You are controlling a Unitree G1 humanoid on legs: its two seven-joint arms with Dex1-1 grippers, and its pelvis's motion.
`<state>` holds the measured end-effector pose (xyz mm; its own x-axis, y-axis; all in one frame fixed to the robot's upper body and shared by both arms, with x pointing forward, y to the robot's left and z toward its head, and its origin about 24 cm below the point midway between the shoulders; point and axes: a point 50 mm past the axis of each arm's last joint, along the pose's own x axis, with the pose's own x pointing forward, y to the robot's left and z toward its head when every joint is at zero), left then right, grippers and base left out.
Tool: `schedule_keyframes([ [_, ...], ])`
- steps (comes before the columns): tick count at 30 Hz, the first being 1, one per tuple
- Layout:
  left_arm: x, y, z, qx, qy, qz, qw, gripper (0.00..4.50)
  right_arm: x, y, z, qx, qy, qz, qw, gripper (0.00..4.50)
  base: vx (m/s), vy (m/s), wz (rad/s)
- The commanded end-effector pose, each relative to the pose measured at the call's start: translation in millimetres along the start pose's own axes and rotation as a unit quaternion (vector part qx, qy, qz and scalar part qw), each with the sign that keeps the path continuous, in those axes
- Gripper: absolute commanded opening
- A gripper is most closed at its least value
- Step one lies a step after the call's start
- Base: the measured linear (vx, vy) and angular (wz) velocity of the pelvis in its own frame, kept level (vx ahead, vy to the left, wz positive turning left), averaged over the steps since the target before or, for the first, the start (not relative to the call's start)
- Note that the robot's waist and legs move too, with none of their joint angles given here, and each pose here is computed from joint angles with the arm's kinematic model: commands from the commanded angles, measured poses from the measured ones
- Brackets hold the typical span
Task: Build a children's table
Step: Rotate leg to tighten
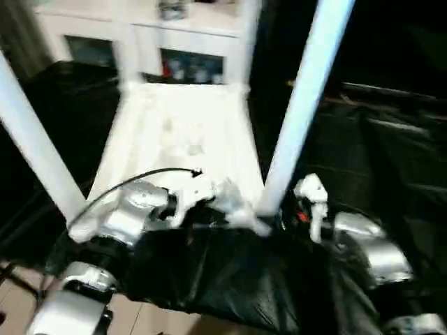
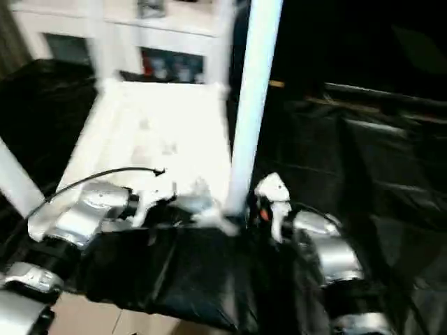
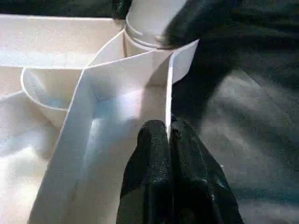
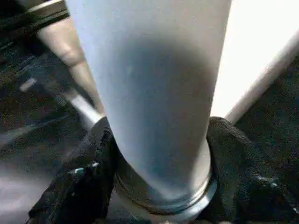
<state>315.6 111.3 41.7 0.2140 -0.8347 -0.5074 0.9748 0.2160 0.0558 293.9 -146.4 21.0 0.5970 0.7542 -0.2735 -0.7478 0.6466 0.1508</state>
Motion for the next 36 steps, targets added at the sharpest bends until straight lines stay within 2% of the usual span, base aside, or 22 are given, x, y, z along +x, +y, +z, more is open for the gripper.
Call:
schedule_keyframes([
  [1,25.6,-10.9,27.0,0.017,-0.064,-0.007,0.998,0.00,25.6,20.6,-9.6,0.024,0.020,0.015,0.999,2.57,0.000,0.000,0.00],
  [4,40.1,-17.7,34.8,0.014,-0.074,0.010,0.997,0.00,41.4,26.0,-8.6,0.045,0.006,-0.043,0.998,2.56,0.000,0.000,0.00],
  [6,54.7,-26.2,43.5,0.023,-0.079,0.029,0.996,0.00,58.5,27.1,-7.9,0.050,0.006,-0.132,0.990,2.56,0.000,0.000,0.00],
  [8,58.9,-30.7,46.6,0.021,-0.085,0.026,0.996,0.00,64.7,31.6,-5.8,0.033,0.005,-0.138,0.990,2.56,0.000,0.000,0.00],
  [10,60.1,-32.7,47.5,0.020,-0.087,0.026,0.996,0.00,67.4,33.8,-2.7,0.042,-0.007,-0.139,0.989,2.56,0.000,0.000,0.00],
  [12,59.9,-33.3,47.0,0.021,-0.087,0.022,0.996,0.00,67.5,35.1,0.1,0.041,-0.017,-0.128,0.991,3.08,0.000,0.000,0.00],
  [15,55.7,-33.1,43.5,0.023,-0.084,0.013,0.996,0.00,62.1,34.3,3.7,0.030,-0.028,-0.092,0.995,3.23,0.000,0.000,0.00],
  [19,47.3,-32.2,38.3,0.025,-0.079,-0.001,0.997,0.00,51.3,26.6,0.8,-0.026,-0.007,-0.065,0.998,3.69,0.000,0.000,0.00],
  [20,42.0,-31.2,34.3,0.029,-0.073,-0.013,0.997,0.00,43.8,23.8,0.7,-0.050,0.000,-0.031,0.998,3.69,0.000,0.000,0.00],
  [22,37.0,-29.8,30.6,0.032,-0.066,-0.022,0.997,0.00,37.0,22.9,1.1,-0.064,0.004,0.005,0.998,3.69,0.000,0.000,0.00],
  [23,37.0,-29.8,30.6,0.032,-0.066,-0.022,0.997,0.00,37.0,22.9,1.1,-0.064,0.004,0.005,0.998,3.69,0.000,0.000,0.00],
  [27,22.8,-22.2,21.2,0.039,-0.046,-0.034,0.998,0.00,17.4,22.8,4.1,-0.075,0.015,0.108,0.991,3.69,0.000,0.000,0.00],
  [28,18.1,-19.6,18.5,0.039,-0.040,-0.040,0.998,0.00,12.0,23.5,4.8,-0.077,0.020,0.138,0.987,3.43,0.000,0.000,0.00],
  [32,10.1,-13.4,14.7,0.042,-0.027,-0.046,0.998,0.00,2.4,26.3,6.6,-0.070,0.026,0.196,0.978,3.32,0.000,0.000,0.00],
  [34,3.2,-6.0,12.7,0.049,-0.015,-0.046,0.998,0.00,-3.5,28.2,5.7,-0.068,0.044,0.237,0.968,2.97,0.000,0.000,0.00],
  [36,1.5,-4.1,12.3,0.050,-0.011,-0.046,0.998,0.00,-4.6,28.6,5.3,-0.069,0.048,0.244,0.966,2.88,0.000,0.000,0.00],
])
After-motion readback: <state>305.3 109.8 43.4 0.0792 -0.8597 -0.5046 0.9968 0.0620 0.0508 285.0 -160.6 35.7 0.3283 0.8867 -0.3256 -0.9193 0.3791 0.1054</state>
